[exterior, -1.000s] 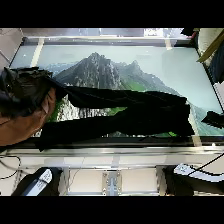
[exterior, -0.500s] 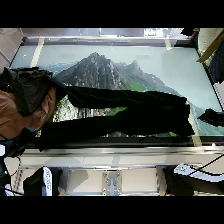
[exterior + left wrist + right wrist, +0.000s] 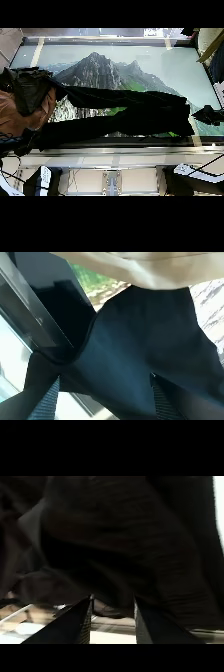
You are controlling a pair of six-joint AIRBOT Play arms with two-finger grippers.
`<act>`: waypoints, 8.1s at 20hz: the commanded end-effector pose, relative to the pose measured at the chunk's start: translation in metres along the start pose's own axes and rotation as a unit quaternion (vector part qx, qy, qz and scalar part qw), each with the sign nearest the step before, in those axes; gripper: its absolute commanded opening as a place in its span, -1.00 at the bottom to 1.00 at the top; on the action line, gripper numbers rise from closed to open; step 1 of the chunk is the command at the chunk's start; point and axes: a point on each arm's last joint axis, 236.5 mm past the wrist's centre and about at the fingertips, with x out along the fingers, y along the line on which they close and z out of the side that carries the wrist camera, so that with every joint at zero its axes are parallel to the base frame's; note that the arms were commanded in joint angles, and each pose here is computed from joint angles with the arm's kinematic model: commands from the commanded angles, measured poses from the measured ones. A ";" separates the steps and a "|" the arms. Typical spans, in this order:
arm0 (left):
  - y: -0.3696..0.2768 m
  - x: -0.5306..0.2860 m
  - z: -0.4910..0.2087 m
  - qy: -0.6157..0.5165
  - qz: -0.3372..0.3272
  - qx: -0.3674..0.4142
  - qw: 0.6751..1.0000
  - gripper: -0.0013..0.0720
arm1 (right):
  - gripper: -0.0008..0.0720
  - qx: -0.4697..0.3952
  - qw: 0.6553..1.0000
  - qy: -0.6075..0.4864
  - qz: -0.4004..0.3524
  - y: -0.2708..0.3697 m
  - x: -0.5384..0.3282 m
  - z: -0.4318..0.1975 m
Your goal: Fold the clothes and pants, and hang the long-sleeved shirts on hangers.
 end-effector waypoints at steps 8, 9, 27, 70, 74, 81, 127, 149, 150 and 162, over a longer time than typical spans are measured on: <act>0.021 0.022 -0.011 0.060 0.027 0.017 0.998 0.69 | -0.12 -0.012 1.000 -0.015 0.010 0.022 -0.014 -0.003; 0.021 0.023 -0.007 0.053 0.028 0.016 0.998 0.55 | -0.12 -0.012 1.000 -0.015 0.011 0.022 -0.014 -0.003; -0.049 -0.025 0.107 -0.090 -0.053 0.078 0.992 -0.95 | -0.12 -0.038 0.993 -0.071 -0.082 -0.003 -0.046 0.031; 0.003 -0.028 0.093 -0.025 0.091 0.142 0.985 -0.95 | 0.00 0.104 0.949 0.205 -0.214 -0.154 -0.007 -0.111; 0.001 -0.033 0.094 -0.025 0.089 0.147 0.985 0.87 | 0.02 0.128 0.945 0.216 -0.209 -0.140 -0.026 -0.110; -0.200 -0.084 0.116 -0.128 -0.205 0.204 0.949 0.83 | 0.02 0.034 0.978 -0.177 -0.107 -0.035 -0.077 0.093; -0.260 0.155 0.082 -0.009 -0.177 0.090 0.980 0.14 | -0.05 -0.096 0.986 -0.045 -0.128 0.012 -0.016 0.070; -0.273 0.105 0.113 -0.069 -0.201 0.102 0.972 -0.95 | 0.25 -0.033 0.994 0.055 -0.087 -0.069 0.070 0.076; -0.273 0.105 0.113 -0.067 -0.201 0.102 0.972 -0.95 | 0.25 -0.038 0.994 0.052 -0.091 -0.067 0.058 0.082; -0.273 0.106 0.109 -0.060 -0.201 0.104 0.972 -0.95 | 0.25 0.010 0.999 0.007 -0.050 -0.079 0.061 0.073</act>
